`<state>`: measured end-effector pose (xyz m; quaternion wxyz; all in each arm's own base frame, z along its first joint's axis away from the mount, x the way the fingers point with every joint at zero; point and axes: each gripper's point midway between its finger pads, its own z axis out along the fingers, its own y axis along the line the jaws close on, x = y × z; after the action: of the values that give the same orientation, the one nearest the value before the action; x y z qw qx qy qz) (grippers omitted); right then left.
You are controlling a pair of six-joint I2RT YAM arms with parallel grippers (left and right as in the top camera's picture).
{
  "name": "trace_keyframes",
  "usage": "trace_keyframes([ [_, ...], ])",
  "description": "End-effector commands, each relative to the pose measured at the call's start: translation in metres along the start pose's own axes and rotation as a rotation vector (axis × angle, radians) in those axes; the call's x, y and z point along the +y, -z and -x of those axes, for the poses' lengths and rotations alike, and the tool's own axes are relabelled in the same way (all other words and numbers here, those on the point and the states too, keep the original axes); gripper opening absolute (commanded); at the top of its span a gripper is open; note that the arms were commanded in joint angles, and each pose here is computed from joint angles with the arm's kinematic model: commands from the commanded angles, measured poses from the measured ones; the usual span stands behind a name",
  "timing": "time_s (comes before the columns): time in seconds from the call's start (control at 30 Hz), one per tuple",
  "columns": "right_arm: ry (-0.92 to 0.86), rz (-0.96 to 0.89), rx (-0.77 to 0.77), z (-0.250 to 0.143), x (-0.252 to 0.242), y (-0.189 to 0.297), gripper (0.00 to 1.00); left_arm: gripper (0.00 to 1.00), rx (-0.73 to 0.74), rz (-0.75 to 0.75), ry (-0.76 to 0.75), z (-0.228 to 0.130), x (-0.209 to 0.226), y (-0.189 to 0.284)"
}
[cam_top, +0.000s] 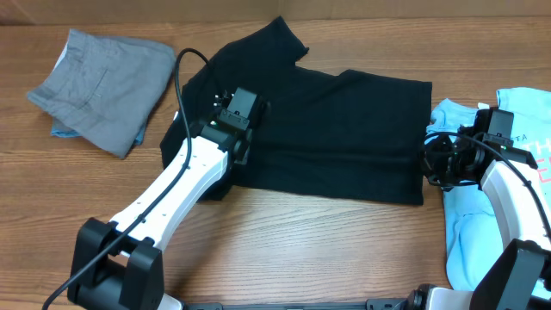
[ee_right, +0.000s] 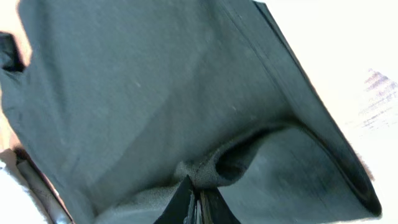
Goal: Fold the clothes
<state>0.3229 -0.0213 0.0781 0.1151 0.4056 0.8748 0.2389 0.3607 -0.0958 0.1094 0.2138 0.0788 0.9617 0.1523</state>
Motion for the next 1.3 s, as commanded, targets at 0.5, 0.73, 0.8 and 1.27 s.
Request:
trace_keyframes([
  [0.5, 0.109, 0.074, 0.007, 0.003, 0.017, 0.006, 0.61, 0.72, 0.085, 0.039, -0.02, -0.004, 0.019, -0.002],
  [0.73, 0.146, 0.032, 0.087, -0.017, 0.004, 0.008, 0.63, 0.7, 0.285, -0.202, -0.086, -0.046, -0.011, 0.007],
  [0.8, 0.143, 0.024, 0.089, -0.018, 0.002, 0.008, 0.64, 0.68, 0.327, -0.268, -0.088, -0.06, -0.025, 0.004],
  [1.27, 0.143, 0.004, 0.08, -0.016, -0.001, 0.007, 0.65, 0.51, 0.506, -0.3, -0.144, -0.12, -0.036, 0.003],
])
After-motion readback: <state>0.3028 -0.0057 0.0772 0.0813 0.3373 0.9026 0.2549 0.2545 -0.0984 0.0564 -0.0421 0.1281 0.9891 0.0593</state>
